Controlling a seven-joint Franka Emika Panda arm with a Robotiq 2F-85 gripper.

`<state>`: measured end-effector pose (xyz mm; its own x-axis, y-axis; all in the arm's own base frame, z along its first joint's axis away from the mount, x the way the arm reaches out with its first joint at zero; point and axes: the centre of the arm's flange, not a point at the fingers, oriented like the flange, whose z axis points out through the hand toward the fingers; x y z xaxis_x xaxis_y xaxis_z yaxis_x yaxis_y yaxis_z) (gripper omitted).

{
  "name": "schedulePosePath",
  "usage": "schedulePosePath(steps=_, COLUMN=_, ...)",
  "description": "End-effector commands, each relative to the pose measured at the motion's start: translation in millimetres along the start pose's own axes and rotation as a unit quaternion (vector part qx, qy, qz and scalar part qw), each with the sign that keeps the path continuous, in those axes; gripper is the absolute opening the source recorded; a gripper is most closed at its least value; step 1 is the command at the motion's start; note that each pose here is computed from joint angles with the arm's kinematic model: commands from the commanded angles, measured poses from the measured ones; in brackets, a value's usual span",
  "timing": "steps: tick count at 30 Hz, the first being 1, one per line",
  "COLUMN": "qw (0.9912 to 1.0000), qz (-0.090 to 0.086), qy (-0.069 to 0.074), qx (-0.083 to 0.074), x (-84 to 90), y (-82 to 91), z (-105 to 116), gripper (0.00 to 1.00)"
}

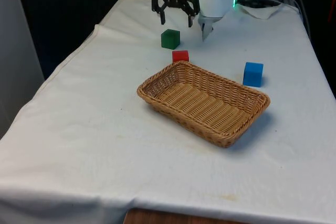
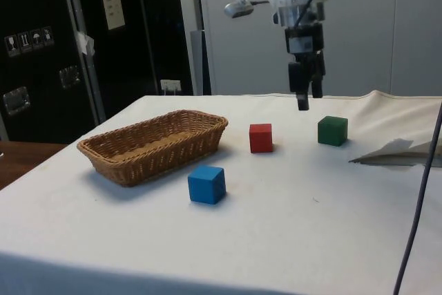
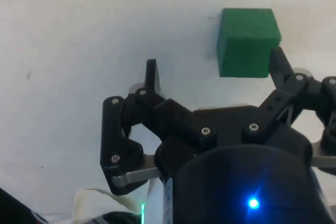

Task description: Pick up exactly two blocks and place them into the basket.

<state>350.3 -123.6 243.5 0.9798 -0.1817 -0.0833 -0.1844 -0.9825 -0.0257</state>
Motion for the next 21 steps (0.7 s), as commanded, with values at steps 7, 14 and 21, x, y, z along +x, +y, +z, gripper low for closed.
schedulePosePath(steps=7, qw=0.99994, qz=0.001, qy=0.006, qx=-0.009, x=-15.1, y=19.8, z=8, gripper=1.00)
schedulePosePath(steps=14, qw=0.99988, qz=0.005, qy=0.014, qx=-0.003, x=-28.2, y=22.2, z=19, gripper=1.00)
schedulePosePath(steps=21, qw=0.99970, qz=0.017, qy=0.018, qx=0.001, x=-43.0, y=24.8, z=38, gripper=1.00)
